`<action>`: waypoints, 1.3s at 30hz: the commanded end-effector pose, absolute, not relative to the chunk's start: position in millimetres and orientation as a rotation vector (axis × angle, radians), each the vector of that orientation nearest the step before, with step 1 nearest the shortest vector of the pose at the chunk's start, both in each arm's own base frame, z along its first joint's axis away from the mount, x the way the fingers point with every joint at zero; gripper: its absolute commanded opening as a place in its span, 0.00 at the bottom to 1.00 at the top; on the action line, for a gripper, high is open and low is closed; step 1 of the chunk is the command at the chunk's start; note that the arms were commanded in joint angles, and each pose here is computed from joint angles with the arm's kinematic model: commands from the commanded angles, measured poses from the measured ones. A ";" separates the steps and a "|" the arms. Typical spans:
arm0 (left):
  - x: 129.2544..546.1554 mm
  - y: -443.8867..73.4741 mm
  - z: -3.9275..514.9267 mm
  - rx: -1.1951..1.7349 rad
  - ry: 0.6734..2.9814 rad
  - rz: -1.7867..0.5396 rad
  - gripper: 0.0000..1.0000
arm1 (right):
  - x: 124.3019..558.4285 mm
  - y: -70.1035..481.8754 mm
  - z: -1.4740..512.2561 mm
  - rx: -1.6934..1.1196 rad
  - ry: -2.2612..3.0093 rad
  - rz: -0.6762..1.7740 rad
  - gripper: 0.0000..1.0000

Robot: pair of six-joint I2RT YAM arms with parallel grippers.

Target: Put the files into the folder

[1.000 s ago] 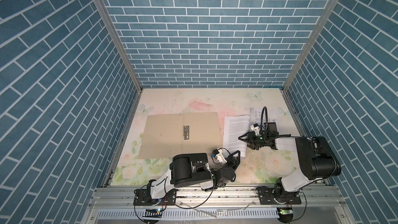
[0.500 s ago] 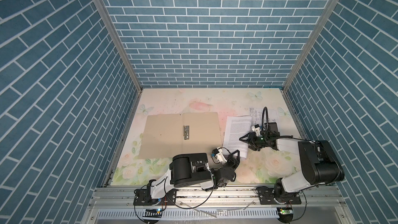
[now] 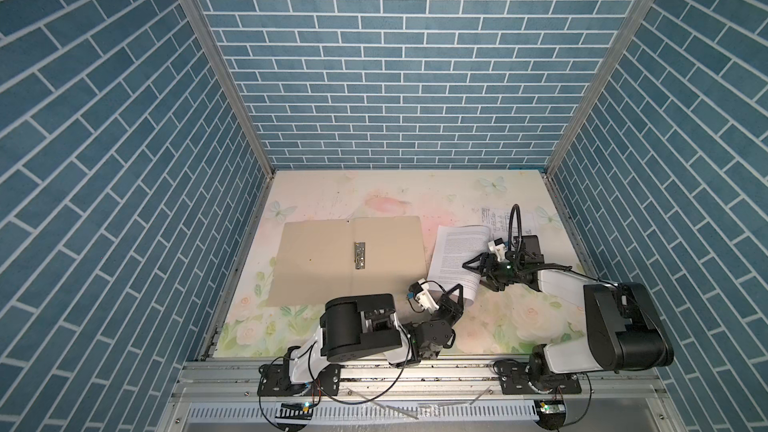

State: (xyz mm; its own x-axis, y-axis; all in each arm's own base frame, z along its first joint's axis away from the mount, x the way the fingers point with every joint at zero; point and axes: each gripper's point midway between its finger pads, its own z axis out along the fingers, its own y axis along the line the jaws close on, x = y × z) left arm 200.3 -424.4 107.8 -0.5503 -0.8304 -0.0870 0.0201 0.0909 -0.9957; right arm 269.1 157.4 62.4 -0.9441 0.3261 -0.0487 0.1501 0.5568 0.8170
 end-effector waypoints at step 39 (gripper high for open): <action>189.2 -419.1 109.9 -0.708 1.746 -1.536 0.06 | 276.3 105.8 94.7 0.715 2.278 1.408 0.34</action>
State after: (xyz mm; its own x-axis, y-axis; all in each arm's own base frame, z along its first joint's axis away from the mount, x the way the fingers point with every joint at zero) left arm 192.8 -419.0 117.1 -0.5955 -0.7926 -0.1310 0.0454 0.1296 -0.9905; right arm 281.5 103.6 95.6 -0.8023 0.5938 -0.0607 0.2247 0.3948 0.8908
